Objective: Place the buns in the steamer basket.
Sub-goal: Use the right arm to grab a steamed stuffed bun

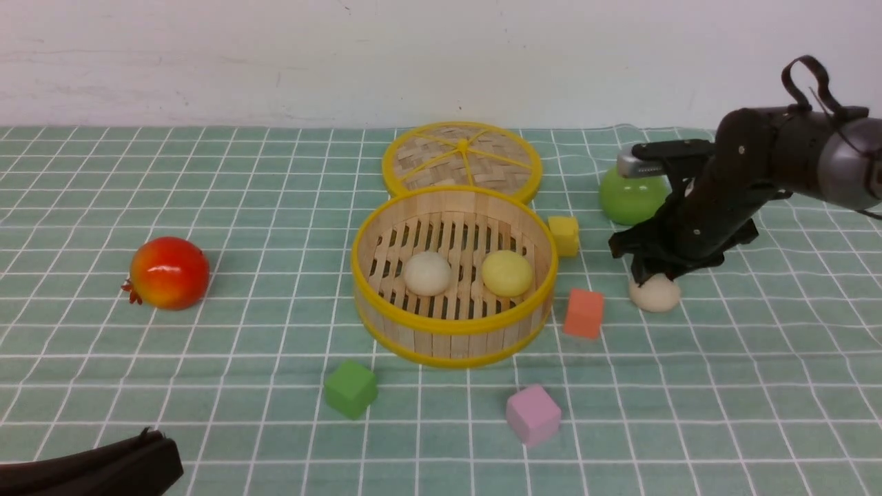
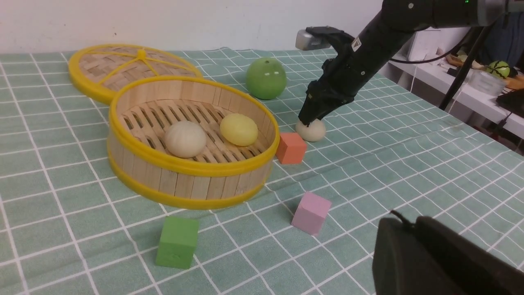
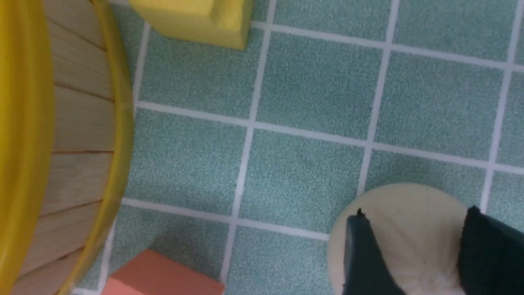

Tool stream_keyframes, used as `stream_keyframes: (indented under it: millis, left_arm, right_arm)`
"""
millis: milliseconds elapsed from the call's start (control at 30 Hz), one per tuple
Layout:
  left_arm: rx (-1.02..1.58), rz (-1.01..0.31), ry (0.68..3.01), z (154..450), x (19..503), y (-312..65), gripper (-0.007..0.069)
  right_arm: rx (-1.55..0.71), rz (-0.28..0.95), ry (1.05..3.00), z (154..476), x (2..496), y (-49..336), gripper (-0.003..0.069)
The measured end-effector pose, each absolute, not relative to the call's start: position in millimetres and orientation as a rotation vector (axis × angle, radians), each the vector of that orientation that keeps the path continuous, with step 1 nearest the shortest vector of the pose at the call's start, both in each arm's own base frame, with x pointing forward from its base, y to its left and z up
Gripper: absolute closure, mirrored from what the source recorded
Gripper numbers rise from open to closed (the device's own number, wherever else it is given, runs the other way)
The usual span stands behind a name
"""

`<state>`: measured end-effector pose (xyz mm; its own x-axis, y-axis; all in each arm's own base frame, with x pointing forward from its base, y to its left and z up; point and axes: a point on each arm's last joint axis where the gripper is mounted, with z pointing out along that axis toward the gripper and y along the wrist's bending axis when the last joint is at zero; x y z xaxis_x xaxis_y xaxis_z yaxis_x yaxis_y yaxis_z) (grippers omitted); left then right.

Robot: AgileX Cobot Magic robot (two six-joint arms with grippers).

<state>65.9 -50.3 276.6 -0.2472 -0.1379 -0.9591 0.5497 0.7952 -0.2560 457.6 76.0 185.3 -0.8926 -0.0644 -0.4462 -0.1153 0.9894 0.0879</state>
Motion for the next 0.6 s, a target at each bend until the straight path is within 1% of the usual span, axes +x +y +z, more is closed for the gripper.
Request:
stream_keyframes:
  millis: [100,133,200,267,300,333,367,433,467,533,600]
  left_arm:
    - [0.325,-0.668,1.707,276.6,65.9,-50.3,0.0586]
    - [0.324,-0.669,1.707,276.6,65.9,-50.3,0.0584]
    - [0.324,-0.669,1.707,276.6,65.9,-50.3,0.0582]
    - [0.324,-0.669,1.707,276.6,65.9,-50.3,0.0578]
    - [0.324,-0.669,1.707,276.6,65.9,-50.3,0.0577]
    - [0.324,-0.669,1.707,276.6,65.9,-50.3,0.0575]
    - [0.324,-0.669,1.707,276.6,65.9,-50.3,0.0573]
    - [0.324,-0.669,1.707,276.6,65.9,-50.3,0.0571]
    - [0.324,-0.669,1.707,276.6,65.9,-50.3,0.0568]
    - [0.324,-0.669,1.707,276.6,65.9,-50.3,0.0568]
    - [0.325,-0.67,1.706,276.6,65.9,-50.3,0.0566]
  right_arm:
    - [-0.126,0.155,2.667,185.3,458.4,76.1,0.0342]
    - [-0.125,0.155,2.658,185.6,459.1,76.2,0.0365]
    - [-0.125,0.155,2.657,185.2,459.4,76.2,0.0391]
    - [-0.151,0.149,2.654,184.7,459.6,76.2,0.0467]
    - [-0.157,0.147,2.653,184.8,459.7,76.2,0.0482]
    - [-0.181,0.141,2.651,184.8,459.7,76.2,0.0543]
    - [-0.201,0.136,2.649,185.4,459.4,76.2,0.0585]
    - [-0.221,0.132,2.647,188.4,458.5,76.1,0.0636]
    - [-0.23,0.131,2.641,192.4,457.5,76.0,0.0648]
    - [-0.235,0.134,2.63,199.4,455.9,76.4,0.0647]
    - [-0.25,0.163,2.568,225.6,449.6,84.8,0.0647]
